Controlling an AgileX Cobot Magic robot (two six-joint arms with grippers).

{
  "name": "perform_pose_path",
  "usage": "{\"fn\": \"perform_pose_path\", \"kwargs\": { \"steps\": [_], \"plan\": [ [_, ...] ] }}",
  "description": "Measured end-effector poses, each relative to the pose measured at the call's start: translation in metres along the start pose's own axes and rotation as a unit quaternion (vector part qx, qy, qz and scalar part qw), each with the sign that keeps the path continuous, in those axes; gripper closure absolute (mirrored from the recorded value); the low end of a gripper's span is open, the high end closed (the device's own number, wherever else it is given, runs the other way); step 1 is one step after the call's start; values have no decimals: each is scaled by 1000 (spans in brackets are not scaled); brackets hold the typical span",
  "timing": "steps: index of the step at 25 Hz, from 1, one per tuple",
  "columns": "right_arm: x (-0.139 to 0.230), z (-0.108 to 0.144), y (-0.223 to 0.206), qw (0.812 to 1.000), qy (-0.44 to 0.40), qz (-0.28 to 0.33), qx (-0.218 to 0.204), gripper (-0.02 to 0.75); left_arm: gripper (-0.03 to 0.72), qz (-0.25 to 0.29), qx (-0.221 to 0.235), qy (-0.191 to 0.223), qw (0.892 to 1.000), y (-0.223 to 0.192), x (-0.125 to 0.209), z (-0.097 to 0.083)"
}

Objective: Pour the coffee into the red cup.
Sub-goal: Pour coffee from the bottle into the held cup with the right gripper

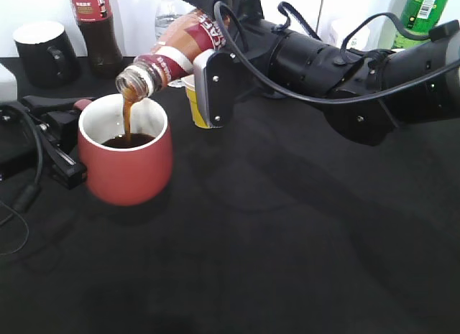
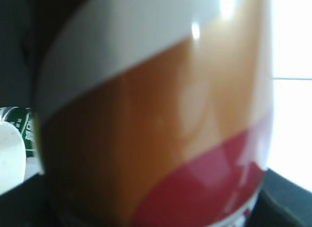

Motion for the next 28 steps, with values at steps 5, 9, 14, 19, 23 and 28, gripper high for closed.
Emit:
{"fn": "perform_pose_path", "kwargs": {
  "steps": [5, 9, 14, 19, 23, 28],
  "plan": [
    [0, 0, 0, 1000, 5, 0, 0, 204, 616, 0, 0, 0, 1000, 0, 0, 0],
    [0, 0, 0, 1000, 6, 0, 0, 204, 615, 0, 0, 0, 1000, 0, 0, 0],
    [0, 0, 0, 1000, -2, 0, 0, 204, 615, 0, 0, 0, 1000, 0, 0, 0],
    [0, 0, 0, 1000, -25, 0, 0, 204, 615, -10, -6, 6, 1000, 0, -3, 2],
    [0, 0, 0, 996, -86, 0, 0, 204, 614, -16, -7, 7, 1000, 0, -4, 2],
    [0, 0, 0, 988, -156, 0, 0, 204, 614, -17, -10, 10, 1000, 0, -5, 3]
  ]
}}
Point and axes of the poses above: a point on each arm's last joint axis where the gripper is mounted, y pointing back along that axis away from the gripper, z along the wrist's bending axis when the last joint is at zero, x = y × z, the point moved 5 cm from there along -y, pointing out along that axis toward the gripper, and after that the axes turned 4 degrees about y, right-handed, at the moved point
